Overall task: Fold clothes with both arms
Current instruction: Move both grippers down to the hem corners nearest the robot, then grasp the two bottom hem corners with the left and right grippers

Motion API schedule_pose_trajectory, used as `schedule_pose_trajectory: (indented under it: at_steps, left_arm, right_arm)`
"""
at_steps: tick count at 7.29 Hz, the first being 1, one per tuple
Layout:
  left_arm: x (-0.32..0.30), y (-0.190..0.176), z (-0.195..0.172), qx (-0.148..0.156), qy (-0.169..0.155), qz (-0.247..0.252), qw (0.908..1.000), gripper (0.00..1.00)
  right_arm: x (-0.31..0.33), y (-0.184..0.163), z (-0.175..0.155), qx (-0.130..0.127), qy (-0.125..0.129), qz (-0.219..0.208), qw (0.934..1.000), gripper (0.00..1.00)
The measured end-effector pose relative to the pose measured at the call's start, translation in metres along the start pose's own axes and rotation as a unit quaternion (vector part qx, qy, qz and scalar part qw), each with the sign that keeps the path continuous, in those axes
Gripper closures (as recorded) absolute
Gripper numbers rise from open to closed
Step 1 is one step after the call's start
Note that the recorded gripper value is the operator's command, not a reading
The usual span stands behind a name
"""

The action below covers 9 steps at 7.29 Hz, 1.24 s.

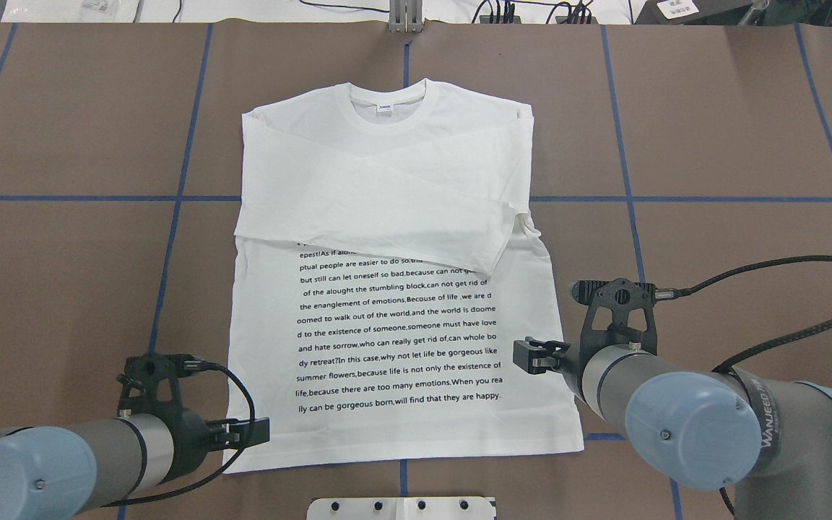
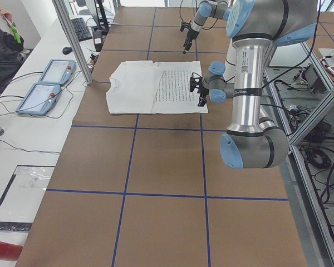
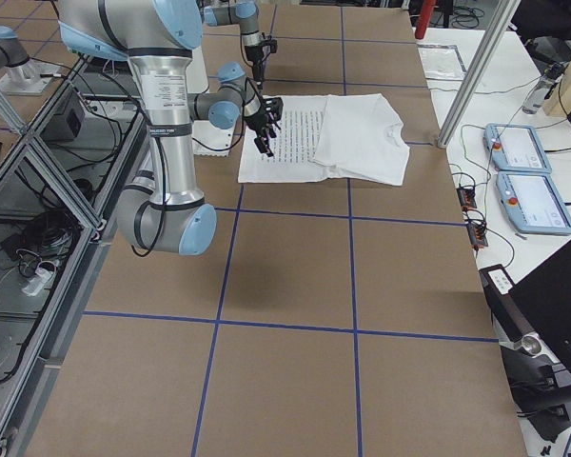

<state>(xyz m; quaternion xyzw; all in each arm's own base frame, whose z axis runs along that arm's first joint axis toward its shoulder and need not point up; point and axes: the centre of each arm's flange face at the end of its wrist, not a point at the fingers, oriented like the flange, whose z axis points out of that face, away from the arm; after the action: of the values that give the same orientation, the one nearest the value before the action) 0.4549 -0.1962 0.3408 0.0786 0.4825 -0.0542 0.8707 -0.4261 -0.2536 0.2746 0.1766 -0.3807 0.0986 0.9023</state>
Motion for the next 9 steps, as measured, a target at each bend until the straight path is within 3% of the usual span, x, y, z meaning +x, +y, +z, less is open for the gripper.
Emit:
schedule_pose_trajectory:
  at_steps: [2,9]
  left_arm:
    - [-0.008,0.009,0.026,-0.003,-0.027,0.0,0.9996,0.18]
    - [-0.006,0.031,0.034,-0.02,-0.045,0.012,0.9987,0.25]
  right_arm:
    - [0.0,0.001,0.001,0.0,0.001,-0.001,1.0,0.0]
    - [0.0,0.003,0.002,-0.001,0.002,-0.002,1.0,0.0]
